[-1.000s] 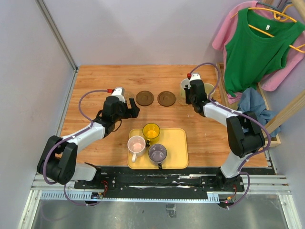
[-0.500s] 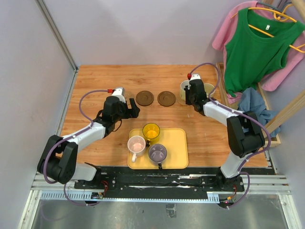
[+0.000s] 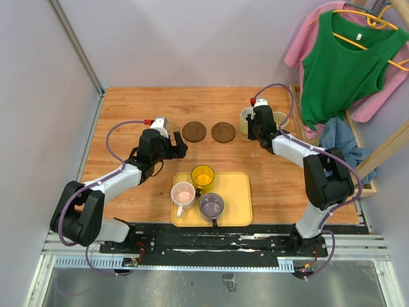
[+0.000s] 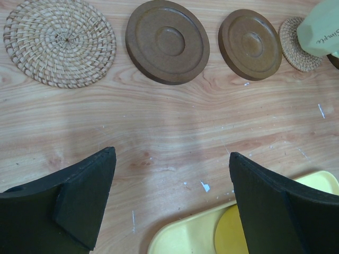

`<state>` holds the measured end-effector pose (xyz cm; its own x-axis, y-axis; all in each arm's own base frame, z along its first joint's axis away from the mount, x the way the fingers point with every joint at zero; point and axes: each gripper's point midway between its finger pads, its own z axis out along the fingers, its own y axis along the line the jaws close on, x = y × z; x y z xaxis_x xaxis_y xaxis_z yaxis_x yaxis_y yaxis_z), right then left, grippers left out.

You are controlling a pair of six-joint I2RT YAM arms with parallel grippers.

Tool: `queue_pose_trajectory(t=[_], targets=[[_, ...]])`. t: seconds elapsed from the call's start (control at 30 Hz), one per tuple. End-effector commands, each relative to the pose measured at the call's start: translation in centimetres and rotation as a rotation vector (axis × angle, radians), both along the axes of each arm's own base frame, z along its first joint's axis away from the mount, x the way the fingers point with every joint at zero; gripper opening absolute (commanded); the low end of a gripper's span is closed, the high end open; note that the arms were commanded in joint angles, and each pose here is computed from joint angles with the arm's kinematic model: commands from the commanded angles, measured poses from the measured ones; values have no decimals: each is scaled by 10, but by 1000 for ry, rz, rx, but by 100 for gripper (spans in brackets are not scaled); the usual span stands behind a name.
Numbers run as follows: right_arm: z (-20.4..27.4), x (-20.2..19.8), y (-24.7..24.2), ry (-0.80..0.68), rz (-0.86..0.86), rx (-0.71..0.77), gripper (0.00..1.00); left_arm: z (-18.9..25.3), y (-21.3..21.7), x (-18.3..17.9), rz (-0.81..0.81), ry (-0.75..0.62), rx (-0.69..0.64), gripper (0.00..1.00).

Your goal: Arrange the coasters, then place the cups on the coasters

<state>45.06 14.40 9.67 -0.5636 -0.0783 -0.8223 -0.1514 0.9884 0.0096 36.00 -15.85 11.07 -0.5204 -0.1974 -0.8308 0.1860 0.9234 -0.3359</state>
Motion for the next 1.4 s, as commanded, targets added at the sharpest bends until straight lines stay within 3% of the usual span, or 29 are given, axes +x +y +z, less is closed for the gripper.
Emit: queue_pose_trajectory(t=[0.0,0.9,1.1,1.17,1.37], targets=[[33,23,10,-101,-4,53,1,15,-2,10,-1,-44,-13,92],[18,13,0,-24,-79,40,1,11,-2,7,-4,-30,-19,92],[15,10,-2,-11,-85,36,6,12,-2,6,-5,-31,-25,92],[15,9,-2,-9,-87,39,11,12,-3,6,-4,-31,-27,92],[11,4,0,8,-80,51,41,12,-2,4,-5,-29,-29,92]])
